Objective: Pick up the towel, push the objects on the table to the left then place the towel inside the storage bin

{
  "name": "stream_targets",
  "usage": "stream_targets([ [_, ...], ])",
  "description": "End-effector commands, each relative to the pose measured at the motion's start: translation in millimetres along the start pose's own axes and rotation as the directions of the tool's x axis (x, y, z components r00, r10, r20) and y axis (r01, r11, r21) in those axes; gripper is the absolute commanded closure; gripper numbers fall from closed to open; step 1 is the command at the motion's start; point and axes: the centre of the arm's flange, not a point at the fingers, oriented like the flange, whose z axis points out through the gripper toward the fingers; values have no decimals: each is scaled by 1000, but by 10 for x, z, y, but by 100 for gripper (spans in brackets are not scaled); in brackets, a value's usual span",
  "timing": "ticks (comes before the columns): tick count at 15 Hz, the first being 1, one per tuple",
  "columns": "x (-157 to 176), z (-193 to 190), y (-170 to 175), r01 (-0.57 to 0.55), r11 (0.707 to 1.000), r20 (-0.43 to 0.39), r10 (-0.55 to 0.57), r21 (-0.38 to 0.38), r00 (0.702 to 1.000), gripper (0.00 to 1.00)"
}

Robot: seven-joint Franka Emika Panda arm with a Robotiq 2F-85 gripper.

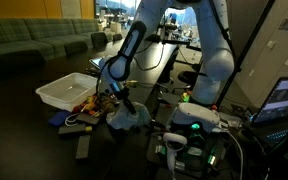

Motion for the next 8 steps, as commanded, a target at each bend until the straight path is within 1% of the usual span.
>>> stream_targets([
  [1,-500,-30,614,-128,990,7,128,-58,992,90],
  [2,-621,-35,825,-168,983,8,169,-67,986,90],
  [4,-873,-37,1250,-263,961,3,264,-87,965,90],
  [6,-1089,-69,1660,-372,921,-25,372,-112,928,90],
  [8,-1257,-144,2043,-475,870,-71,470,-135,880,90],
])
